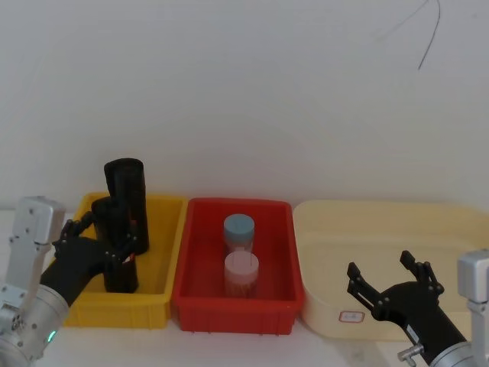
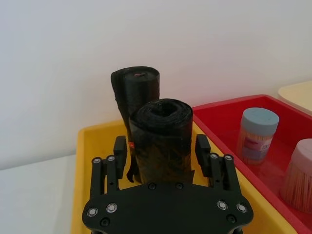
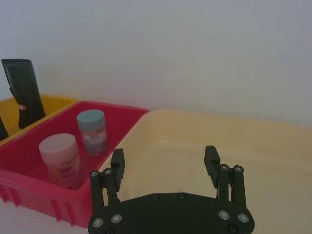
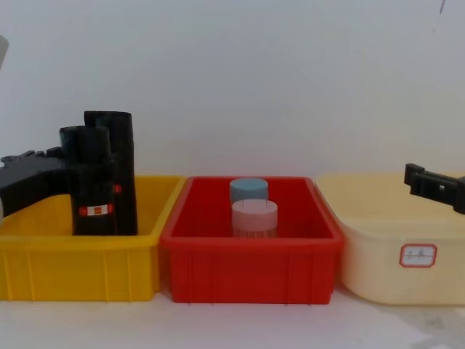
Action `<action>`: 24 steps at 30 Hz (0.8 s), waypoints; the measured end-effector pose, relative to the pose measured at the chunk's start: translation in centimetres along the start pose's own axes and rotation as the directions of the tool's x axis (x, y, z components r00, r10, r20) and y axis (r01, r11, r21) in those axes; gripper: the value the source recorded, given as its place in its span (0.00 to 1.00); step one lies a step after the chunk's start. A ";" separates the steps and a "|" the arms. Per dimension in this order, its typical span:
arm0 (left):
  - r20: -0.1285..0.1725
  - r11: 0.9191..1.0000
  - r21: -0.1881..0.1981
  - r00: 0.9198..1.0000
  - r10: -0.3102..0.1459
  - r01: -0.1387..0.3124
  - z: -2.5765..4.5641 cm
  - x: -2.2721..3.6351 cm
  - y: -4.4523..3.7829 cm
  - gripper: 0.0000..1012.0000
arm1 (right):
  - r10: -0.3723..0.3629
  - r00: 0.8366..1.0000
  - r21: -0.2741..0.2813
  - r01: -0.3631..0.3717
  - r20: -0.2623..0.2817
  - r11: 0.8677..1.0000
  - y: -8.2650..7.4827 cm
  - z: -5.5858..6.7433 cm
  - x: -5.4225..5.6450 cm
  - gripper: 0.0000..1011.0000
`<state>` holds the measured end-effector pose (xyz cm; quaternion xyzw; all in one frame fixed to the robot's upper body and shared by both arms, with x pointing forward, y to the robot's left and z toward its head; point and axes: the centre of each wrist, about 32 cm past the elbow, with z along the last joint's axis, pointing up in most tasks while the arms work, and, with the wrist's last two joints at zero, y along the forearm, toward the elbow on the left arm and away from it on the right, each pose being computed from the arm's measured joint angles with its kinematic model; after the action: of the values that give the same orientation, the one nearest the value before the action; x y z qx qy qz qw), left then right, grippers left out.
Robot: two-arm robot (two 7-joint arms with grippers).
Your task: Pick up the garbage bag with the one hand and transfer it to the other hand.
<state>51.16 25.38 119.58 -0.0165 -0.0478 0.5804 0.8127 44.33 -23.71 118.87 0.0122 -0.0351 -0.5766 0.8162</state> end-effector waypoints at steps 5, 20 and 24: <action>-0.005 1.000 -0.005 1.000 -0.016 0.016 0.06 -0.03 -0.62 0.76 | 0.000 1.000 0.000 0.000 0.000 1.000 0.0 0.0 0.0 0.99; -0.022 0.999 -0.030 0.999 -0.040 0.040 0.41 -0.34 -1.35 0.50 | 0.000 1.000 0.000 0.000 0.000 1.000 0.0 0.0 0.0 0.99; -0.023 0.998 -0.040 0.999 -0.044 0.043 0.68 -0.37 -1.39 0.49 | 0.000 1.000 0.000 0.000 0.000 1.000 0.0 0.0 0.0 0.99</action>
<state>52.28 24.56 120.35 -0.0383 -0.0499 0.5614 0.8251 44.33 -23.71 118.87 0.0122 -0.0351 -0.5766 0.8162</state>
